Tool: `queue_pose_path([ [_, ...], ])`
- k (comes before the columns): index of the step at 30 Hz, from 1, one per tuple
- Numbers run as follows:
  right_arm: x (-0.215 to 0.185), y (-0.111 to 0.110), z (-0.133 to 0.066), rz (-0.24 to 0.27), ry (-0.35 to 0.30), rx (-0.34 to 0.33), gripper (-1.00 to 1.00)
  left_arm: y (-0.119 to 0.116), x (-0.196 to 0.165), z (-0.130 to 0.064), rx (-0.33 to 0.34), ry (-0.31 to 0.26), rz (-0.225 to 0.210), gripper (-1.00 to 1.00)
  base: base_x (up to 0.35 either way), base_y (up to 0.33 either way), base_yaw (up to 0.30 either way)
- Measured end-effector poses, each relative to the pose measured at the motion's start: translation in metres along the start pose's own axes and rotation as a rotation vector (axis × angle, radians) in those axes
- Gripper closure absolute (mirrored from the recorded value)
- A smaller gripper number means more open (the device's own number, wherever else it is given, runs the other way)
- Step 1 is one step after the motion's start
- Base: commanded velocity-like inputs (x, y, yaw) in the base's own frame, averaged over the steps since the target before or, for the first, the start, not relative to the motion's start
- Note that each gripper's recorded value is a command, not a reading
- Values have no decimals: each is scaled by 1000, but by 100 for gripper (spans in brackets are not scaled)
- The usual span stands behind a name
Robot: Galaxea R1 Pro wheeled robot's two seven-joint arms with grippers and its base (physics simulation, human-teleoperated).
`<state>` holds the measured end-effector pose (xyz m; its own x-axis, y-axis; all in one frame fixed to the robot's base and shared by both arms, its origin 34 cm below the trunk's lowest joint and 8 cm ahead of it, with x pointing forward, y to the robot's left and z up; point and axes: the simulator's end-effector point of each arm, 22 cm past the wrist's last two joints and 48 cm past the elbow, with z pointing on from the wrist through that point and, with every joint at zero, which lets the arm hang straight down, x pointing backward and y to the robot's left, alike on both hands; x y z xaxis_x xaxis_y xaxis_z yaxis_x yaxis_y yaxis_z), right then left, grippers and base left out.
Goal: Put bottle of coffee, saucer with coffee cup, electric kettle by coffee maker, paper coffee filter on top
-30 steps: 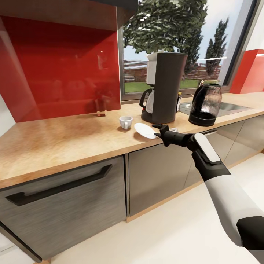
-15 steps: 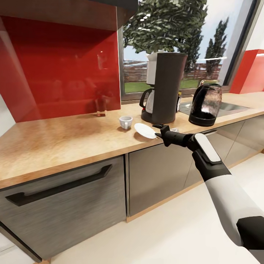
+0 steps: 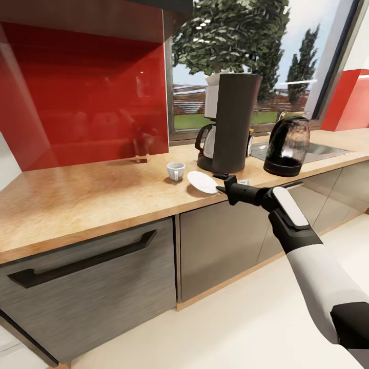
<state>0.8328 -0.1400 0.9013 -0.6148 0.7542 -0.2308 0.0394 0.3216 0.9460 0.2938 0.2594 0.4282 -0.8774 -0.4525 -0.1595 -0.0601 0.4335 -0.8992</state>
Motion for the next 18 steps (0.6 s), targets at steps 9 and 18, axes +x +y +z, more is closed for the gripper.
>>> queue_pose_path([
  [9,0,-4,1,12,2,4,-100,0,0,0,0,0,0,-100,-34,-36,0],
  [18,-2,14,-5,-28,-7,-28,-100,0,0,0,2,0,0,-100,-42,-30,0],
])
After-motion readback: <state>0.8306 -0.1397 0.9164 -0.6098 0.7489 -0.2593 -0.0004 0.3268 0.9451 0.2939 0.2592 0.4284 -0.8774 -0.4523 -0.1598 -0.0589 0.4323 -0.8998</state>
